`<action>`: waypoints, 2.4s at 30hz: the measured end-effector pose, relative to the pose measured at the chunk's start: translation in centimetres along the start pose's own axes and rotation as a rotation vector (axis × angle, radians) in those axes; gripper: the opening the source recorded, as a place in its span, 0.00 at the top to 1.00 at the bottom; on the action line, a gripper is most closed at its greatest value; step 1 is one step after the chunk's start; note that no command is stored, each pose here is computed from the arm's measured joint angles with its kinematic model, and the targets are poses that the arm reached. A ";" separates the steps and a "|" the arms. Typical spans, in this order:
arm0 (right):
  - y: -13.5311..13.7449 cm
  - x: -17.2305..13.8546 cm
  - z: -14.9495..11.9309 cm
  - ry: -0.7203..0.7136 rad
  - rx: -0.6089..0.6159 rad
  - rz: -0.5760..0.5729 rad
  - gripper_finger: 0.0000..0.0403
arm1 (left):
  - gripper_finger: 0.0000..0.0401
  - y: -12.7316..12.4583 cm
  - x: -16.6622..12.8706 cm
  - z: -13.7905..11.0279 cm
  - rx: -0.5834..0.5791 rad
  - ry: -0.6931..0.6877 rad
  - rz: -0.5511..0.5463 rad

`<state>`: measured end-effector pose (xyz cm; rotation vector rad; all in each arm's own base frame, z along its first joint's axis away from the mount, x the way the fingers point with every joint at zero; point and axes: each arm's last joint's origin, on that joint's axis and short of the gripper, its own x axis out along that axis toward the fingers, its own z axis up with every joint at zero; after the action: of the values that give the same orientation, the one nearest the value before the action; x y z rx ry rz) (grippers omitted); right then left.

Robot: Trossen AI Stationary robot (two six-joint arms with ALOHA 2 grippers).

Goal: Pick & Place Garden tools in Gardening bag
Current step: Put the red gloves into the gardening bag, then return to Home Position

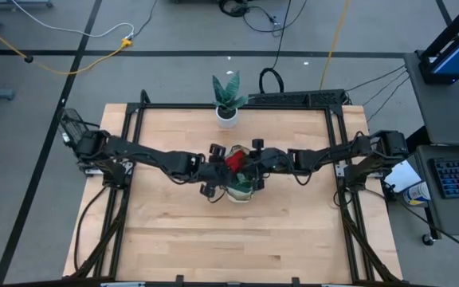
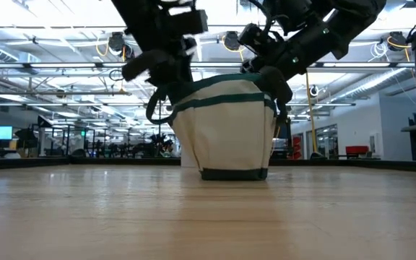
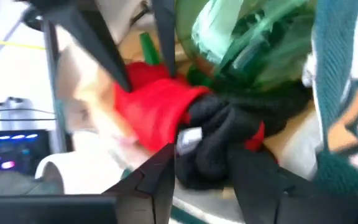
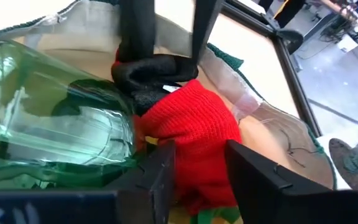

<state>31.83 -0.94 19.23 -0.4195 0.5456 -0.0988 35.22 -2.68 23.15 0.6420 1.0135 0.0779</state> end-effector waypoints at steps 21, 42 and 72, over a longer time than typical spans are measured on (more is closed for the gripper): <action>0.9 -7.6 3.7 -0.179 0.125 -0.149 0.65 | 0.61 0.0 -8.9 -3.7 -0.246 0.033 0.082; 2.7 -14.4 -0.6 -0.506 0.258 -0.093 0.65 | 0.61 -2.9 -14.4 -11.4 -0.450 -0.412 0.057; 2.6 -17.4 -6.8 -0.651 0.334 -0.128 0.65 | 0.61 -5.7 -12.2 -19.6 -0.521 -0.820 0.171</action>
<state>13.39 2.45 21.30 -0.1406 -0.1414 -0.1649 11.48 -2.53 22.28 0.2277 0.1231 0.2014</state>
